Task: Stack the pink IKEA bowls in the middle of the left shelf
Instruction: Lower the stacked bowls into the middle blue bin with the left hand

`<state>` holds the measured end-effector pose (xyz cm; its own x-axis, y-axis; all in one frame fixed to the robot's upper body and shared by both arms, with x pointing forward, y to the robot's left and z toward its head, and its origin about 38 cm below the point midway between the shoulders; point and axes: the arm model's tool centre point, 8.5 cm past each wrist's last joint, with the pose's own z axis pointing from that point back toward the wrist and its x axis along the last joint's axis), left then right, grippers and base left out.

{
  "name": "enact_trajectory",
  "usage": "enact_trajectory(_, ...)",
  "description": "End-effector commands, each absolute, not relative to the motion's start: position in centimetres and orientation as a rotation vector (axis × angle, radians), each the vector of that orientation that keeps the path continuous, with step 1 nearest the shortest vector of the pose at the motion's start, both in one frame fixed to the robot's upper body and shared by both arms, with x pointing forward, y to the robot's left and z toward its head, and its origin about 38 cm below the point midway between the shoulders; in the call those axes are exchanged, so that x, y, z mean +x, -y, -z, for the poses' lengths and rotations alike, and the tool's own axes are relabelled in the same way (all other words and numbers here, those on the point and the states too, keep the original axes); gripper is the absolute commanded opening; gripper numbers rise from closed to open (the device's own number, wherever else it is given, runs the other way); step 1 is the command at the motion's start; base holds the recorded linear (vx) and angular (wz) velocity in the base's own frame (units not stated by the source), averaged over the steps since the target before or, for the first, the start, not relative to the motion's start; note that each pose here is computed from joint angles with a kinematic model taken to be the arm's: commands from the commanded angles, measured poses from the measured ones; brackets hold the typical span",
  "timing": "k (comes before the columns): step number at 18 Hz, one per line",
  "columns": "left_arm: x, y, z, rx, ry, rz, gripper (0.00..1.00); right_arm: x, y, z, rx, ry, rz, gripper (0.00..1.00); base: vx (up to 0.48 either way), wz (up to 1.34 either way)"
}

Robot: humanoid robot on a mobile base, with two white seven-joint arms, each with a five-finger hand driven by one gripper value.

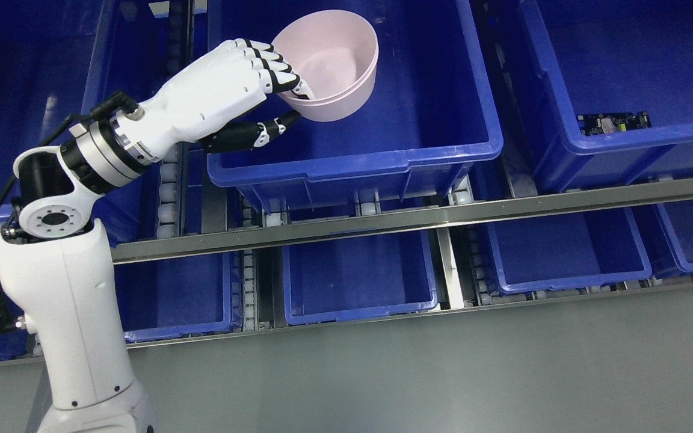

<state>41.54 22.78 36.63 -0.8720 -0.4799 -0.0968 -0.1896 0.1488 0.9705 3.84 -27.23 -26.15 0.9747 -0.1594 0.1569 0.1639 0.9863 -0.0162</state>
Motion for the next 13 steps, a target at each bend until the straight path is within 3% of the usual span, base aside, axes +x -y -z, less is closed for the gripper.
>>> enact_trajectory(1,44.0,-24.9,-36.6,0.699,2.069,1.783,0.09,3.9,28.3,26.0,-0.046,0.157,0.161,1.0,0.078,-0.02)
enact_trajectory(11,48.3,-23.9,-33.4,0.646,1.851,1.816,0.1,3.9,28.3,26.0,-0.046,0.157,0.161,1.0,0.038,-0.01)
enact_trajectory(13,48.3,-23.8,-33.0,0.638,1.847,1.813,0.16,3.9,28.3,26.0,-0.046,0.157,0.161,1.0,0.0,0.0)
